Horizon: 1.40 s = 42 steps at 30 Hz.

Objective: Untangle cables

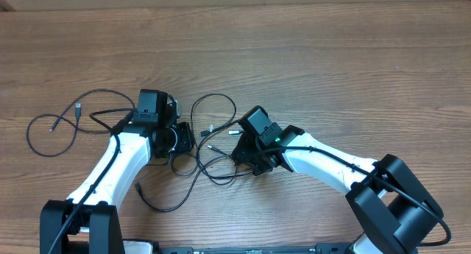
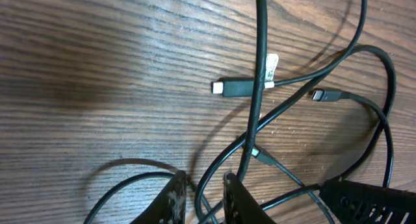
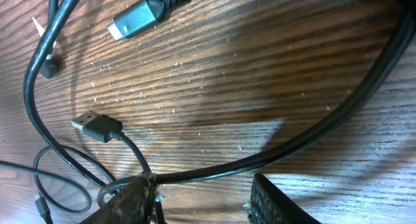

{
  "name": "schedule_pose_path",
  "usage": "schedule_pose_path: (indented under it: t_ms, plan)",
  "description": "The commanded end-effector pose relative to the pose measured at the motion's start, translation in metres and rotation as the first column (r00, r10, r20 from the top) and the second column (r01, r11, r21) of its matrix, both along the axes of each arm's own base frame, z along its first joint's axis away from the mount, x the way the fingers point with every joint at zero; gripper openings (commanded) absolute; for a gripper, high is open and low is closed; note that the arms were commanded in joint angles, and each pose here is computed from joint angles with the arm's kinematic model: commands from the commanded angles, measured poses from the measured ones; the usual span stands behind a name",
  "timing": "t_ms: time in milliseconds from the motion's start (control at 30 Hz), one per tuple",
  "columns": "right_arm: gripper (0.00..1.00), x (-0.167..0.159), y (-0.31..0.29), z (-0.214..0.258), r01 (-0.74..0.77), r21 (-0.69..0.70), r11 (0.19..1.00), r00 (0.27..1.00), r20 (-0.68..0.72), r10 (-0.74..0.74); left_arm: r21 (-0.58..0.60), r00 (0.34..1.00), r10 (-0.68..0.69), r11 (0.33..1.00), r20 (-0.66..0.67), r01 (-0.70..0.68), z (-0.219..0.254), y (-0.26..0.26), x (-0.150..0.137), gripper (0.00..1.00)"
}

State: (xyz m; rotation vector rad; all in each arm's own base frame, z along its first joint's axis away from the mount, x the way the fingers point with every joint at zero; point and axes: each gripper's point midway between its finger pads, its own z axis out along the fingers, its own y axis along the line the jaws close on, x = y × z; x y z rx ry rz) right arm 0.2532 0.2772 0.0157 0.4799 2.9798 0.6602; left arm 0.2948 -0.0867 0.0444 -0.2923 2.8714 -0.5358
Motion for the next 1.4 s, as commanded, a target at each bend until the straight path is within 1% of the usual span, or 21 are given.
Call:
schedule_pose_path:
  t_ms: [0,67,167,233,300,400,500,600,733,833,967,1067,1100,1267,1367]
  plan:
    - [0.46,-0.001,-0.001,-0.003,-0.004,-0.007,1.000,1.000,0.000,0.004,-0.009,0.999,-0.030,1.000,0.015,0.030,0.007,-0.002,0.003,0.20]
    - [0.46,-0.001,0.000,-0.003,-0.004,-0.006,1.000,1.000,0.000,0.004,-0.007,0.999,-0.036,0.999,0.017,0.037,0.007,-0.002,0.003,0.21]
    - [0.46,-0.001,-0.001,-0.003,-0.004,-0.007,1.000,1.000,0.000,0.004,-0.008,0.999,-0.037,0.999,0.017,0.037,0.007,-0.002,0.003,0.25]
    - [0.46,-0.001,-0.001,-0.003,-0.004,-0.007,1.000,1.000,-0.001,0.004,0.012,0.999,-0.031,0.999,0.009,0.031,0.005,0.001,0.001,0.24]
    - [0.46,-0.001,-0.001,-0.003,-0.004,-0.007,1.000,1.000,-0.001,0.004,0.073,1.000,-0.009,0.997,-0.009,0.009,0.001,0.012,-0.002,0.22]
    - [0.46,-0.001,-0.001,-0.003,-0.004,-0.007,1.000,1.000,-0.001,0.004,0.186,0.997,0.063,0.981,-0.051,-0.053,-0.005,0.034,-0.011,0.21]
    - [0.46,-0.001,-0.001,-0.003,-0.004,-0.007,1.000,1.000,-0.001,0.004,0.259,0.990,0.099,0.963,-0.099,-0.070,-0.009,0.047,-0.024,0.21]
    - [0.46,-0.001,-0.001,-0.003,-0.004,-0.007,1.000,1.000,-0.001,0.004,0.304,0.984,0.109,0.951,-0.139,-0.063,-0.012,0.055,-0.035,0.21]
    - [0.46,-0.001,-0.001,-0.003,-0.004,-0.007,1.000,1.000,-0.001,0.004,0.309,0.977,0.129,0.948,-0.168,-0.072,-0.019,0.057,-0.045,0.22]
    - [0.45,-0.001,-0.001,-0.003,-0.004,-0.007,1.000,1.000,-0.001,0.004,0.312,0.971,0.146,0.947,-0.188,-0.082,-0.026,0.058,-0.053,0.27]
    - [0.46,-0.001,-0.001,-0.003,-0.004,-0.007,1.000,1.000,-0.001,0.004,0.263,0.972,0.138,0.961,-0.190,-0.085,-0.039,0.049,-0.058,0.28]
    - [0.46,-0.001,-0.001,-0.003,-0.004,-0.007,1.000,1.000,-0.001,0.004,0.221,0.971,0.130,0.972,-0.199,-0.084,-0.046,0.043,-0.064,0.26]
    - [0.46,-0.001,-0.001,-0.003,-0.005,-0.007,1.000,1.000,-0.001,0.005,0.226,0.966,0.149,0.969,-0.211,-0.100,-0.050,0.044,-0.069,0.25]
    - [0.46,-0.001,-0.001,-0.003,-0.004,-0.007,1.000,1.000,-0.001,0.004,0.230,0.962,0.153,0.968,-0.228,-0.099,-0.061,0.045,-0.081,0.22]
    - [0.46,-0.001,-0.001,-0.003,-0.004,-0.007,1.000,1.000,-0.001,0.004,0.230,0.957,0.171,0.966,-0.234,-0.117,-0.066,0.046,-0.085,0.23]
